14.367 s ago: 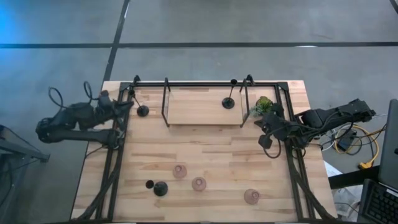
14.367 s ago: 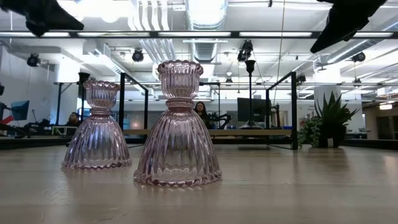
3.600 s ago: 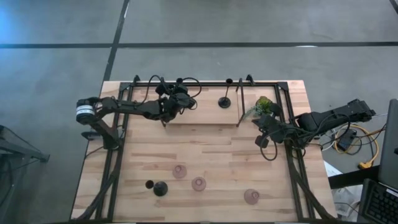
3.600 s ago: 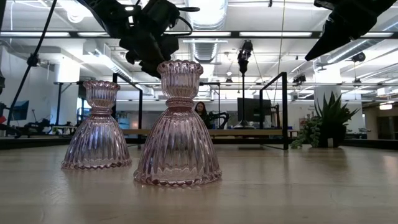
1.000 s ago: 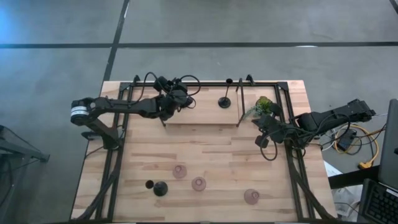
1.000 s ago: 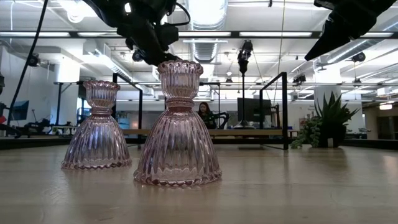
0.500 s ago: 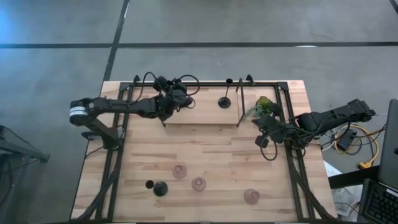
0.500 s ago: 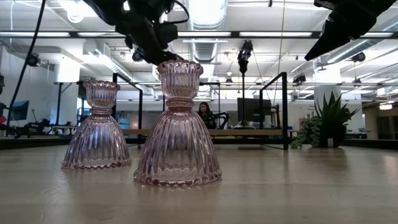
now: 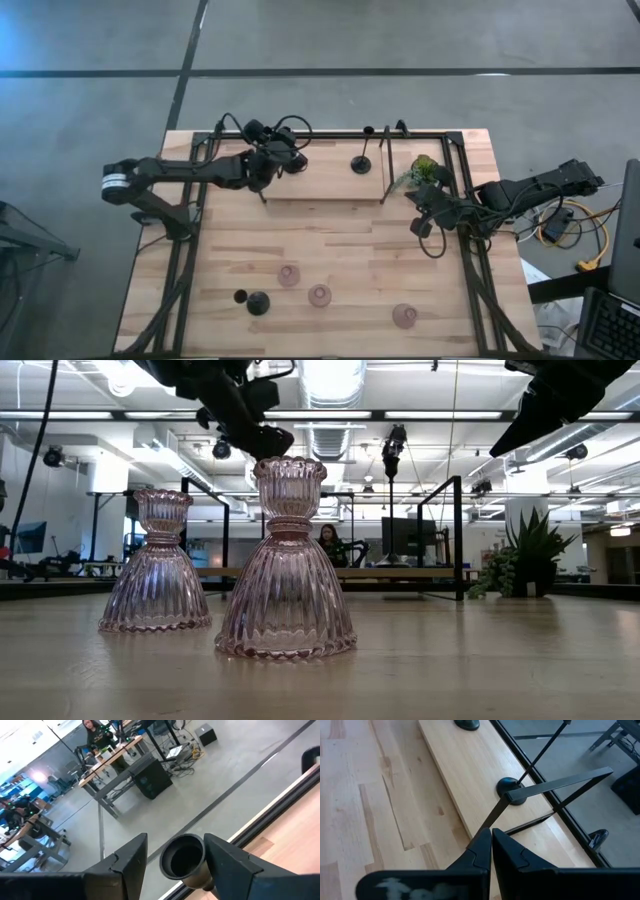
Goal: Pick & Place candle stick holders
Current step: Put the top black candle holder on the shelf, then put the black candle holder on the shelf
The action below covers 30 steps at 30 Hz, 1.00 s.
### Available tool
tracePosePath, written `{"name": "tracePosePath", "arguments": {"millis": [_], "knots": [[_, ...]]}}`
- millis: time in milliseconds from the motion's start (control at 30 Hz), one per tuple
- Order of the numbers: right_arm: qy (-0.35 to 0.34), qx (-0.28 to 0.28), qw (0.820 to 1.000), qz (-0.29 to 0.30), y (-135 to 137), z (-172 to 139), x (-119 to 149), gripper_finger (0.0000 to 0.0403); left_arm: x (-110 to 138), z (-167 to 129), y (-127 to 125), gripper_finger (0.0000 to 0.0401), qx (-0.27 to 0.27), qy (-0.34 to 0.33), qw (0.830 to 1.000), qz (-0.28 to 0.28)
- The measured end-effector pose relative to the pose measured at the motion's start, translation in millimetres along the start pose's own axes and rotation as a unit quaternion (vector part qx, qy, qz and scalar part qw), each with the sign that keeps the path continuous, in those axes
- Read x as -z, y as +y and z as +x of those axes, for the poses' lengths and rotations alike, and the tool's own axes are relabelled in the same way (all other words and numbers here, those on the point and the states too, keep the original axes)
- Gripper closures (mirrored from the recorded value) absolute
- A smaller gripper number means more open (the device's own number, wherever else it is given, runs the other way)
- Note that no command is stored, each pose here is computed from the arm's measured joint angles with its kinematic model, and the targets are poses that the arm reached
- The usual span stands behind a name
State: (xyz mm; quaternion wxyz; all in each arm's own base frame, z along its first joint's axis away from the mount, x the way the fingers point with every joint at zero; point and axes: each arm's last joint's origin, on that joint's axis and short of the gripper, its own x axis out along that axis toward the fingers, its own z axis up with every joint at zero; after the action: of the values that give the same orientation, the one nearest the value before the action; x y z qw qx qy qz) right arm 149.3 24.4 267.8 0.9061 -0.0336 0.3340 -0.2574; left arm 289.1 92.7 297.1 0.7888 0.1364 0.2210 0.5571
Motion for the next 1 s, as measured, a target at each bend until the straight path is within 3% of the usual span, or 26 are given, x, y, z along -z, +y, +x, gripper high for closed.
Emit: {"name": "tracePosePath", "arguments": {"millis": [400,1000], "knots": [[0.0,0.0,1.0,0.0,0.0,0.0,0.0,0.0394,-0.6,-0.6,0.9,0.0204,0.002,-0.001,1.0,-0.003],[0.0,0.0,1.0,0.0,0.0,0.0,0.0,0.0394,-17.5,-18.3,26.9,0.0204,0.041,-0.039,0.997,-0.047]]}}
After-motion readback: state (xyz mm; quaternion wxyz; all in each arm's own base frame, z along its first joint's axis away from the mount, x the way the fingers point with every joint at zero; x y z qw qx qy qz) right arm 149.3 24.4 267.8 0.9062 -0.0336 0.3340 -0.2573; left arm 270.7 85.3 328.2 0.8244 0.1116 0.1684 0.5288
